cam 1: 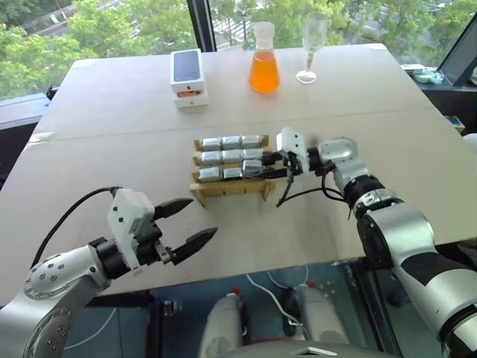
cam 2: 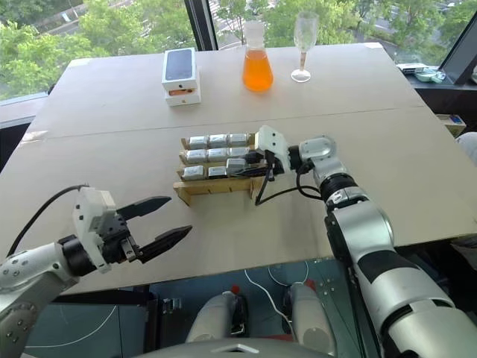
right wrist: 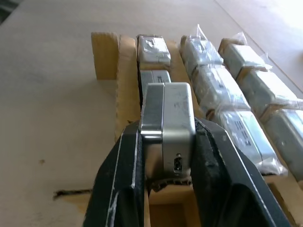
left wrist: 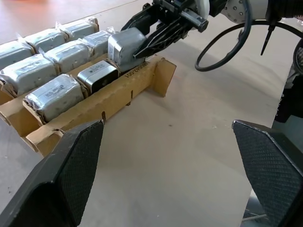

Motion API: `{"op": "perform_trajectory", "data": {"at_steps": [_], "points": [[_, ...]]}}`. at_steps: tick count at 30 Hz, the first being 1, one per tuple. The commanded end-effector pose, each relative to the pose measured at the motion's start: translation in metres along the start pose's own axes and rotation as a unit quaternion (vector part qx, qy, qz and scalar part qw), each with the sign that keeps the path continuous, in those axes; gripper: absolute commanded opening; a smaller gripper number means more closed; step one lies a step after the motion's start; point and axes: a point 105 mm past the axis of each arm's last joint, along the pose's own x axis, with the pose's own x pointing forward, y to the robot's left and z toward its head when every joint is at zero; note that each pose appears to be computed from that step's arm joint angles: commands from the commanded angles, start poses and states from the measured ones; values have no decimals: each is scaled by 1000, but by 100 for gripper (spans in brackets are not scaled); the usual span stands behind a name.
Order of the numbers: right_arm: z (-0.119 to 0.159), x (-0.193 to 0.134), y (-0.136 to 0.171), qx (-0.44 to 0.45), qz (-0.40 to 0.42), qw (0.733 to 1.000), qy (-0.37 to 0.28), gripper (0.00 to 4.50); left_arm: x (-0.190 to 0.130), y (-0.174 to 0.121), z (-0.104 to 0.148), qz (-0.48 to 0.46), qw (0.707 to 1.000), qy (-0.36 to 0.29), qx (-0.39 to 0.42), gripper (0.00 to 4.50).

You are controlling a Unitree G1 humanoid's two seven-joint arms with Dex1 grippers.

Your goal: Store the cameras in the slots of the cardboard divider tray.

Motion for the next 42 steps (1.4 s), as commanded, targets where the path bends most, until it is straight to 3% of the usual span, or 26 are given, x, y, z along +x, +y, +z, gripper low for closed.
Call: {"op": "perform_trajectory", "data": {"at_steps": [1, 2, 5, 8, 14, 20, 24, 26, 31, 42], "points": [[1, 2, 1, 0, 10, 1000, 7, 263, -3, -4, 12, -3, 1000, -15, 27, 450], [1, 1, -1, -7, 5, 1000, 10, 322, -2, -4, 12, -3, 1000, -16, 27, 450], [3, -1, -2, 4, 4, 1000, 2, 445, -2, -4, 11, -3, 999, -17, 27, 450], [10, -3, -8, -8, -12, 1000, -8, 445, -1, -3, 11, -6, 999, -18, 27, 450], [35, -28, -20, 13, -34, 994, -103, 445, -1, -6, 8, -5, 1000, -21, 19, 450], [28, -74, -13, 14, -66, 985, -161, 445, -2, 0, -13, 42, 999, -20, 2, 450], [-3, -114, 1, 35, -150, 979, -130, 445, 1, 14, -28, 91, 995, -25, 8, 450], [-32, -140, 16, 64, -213, 970, -95, 445, 5, 20, -38, 111, 993, -25, 14, 450], [-62, -161, 51, 103, -287, 951, -49, 445, 9, 27, -57, 122, 992, -14, 28, 450], [-69, -178, 90, 129, -400, 907, -20, 445, 8, 45, -66, 111, 992, -5, 61, 450]]}}
